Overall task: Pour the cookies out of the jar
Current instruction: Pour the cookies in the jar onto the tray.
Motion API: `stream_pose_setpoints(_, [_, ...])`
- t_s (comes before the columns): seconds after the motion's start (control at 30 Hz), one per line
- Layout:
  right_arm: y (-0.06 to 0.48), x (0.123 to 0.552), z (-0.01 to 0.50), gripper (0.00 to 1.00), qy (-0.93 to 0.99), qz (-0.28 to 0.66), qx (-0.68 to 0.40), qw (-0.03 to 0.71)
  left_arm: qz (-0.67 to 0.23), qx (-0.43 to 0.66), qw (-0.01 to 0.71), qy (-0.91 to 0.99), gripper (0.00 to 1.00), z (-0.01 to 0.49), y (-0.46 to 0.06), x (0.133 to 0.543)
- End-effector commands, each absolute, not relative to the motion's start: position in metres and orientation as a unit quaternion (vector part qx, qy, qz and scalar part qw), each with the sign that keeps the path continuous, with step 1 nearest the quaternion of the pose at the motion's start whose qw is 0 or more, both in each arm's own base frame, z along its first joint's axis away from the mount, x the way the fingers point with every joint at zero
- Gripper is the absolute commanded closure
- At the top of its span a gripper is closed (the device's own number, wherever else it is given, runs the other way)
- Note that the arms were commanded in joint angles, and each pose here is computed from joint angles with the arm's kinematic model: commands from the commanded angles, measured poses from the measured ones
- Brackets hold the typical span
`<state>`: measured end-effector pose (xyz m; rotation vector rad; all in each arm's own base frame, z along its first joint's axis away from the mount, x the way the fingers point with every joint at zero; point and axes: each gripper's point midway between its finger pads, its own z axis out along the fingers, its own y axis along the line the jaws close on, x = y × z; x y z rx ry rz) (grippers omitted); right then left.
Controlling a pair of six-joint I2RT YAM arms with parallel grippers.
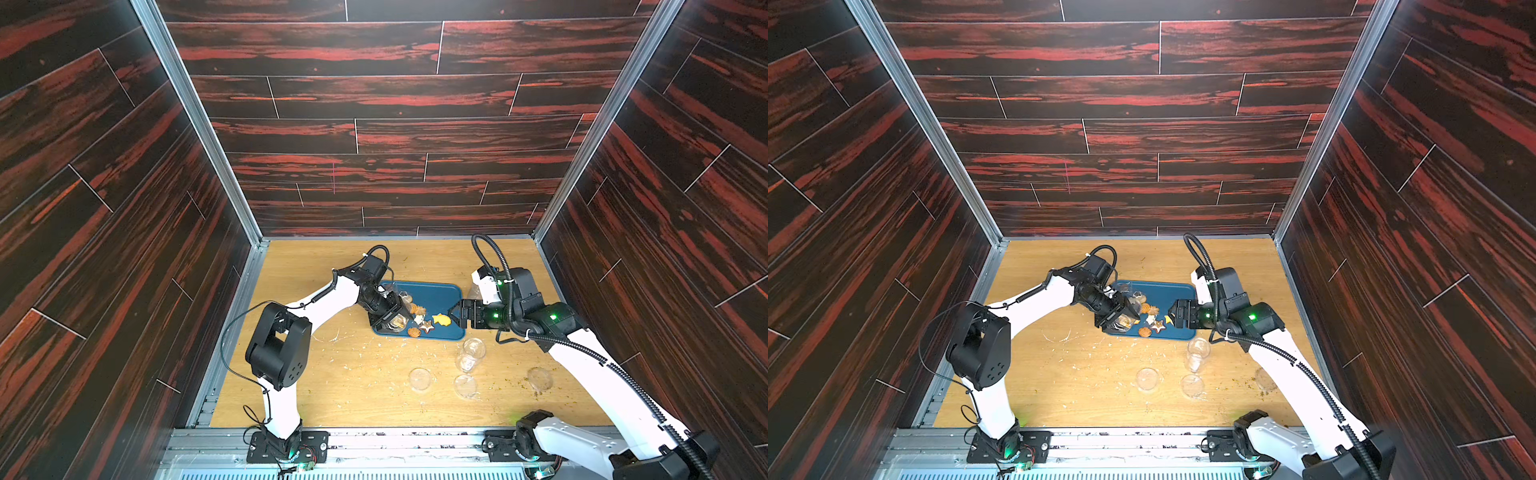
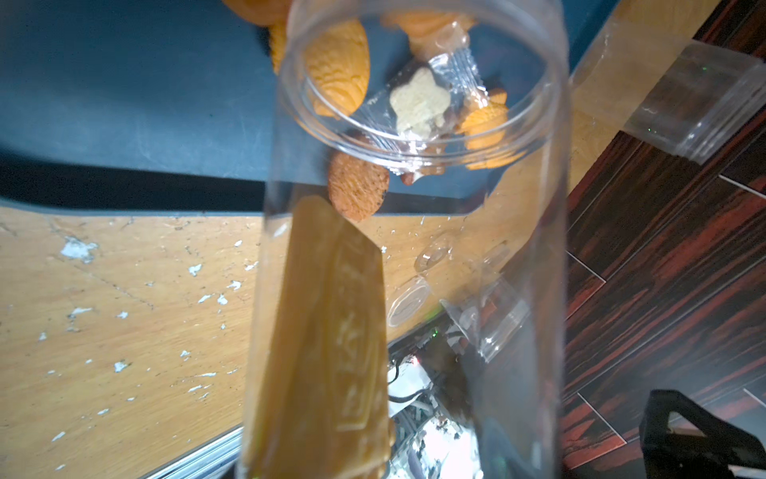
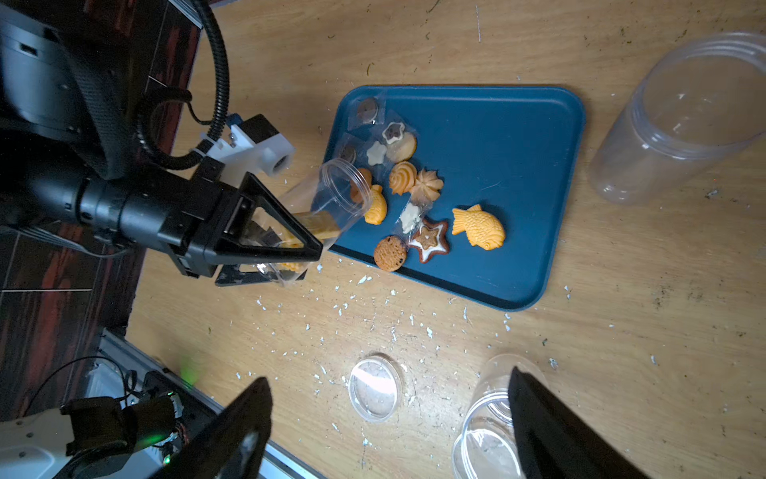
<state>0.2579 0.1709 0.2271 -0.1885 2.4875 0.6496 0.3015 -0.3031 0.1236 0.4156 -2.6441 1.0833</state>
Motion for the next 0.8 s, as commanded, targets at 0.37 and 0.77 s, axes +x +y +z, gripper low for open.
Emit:
stream_pose_setpoints(0.37, [0.167, 0.259, 0.227, 0.08, 0.928, 0.237, -0.078, 0.276, 0.419, 0.113, 0.104, -0.895, 0.54, 0.153, -0.31, 0.302])
stream_pose_setpoints(0.77, [0.168, 0.26, 0.23, 0.07, 0.927, 0.243, -0.071, 0.277, 0.405, 0.115, 0.117, -0.9, 0.54, 0.148, -0.317, 0.297])
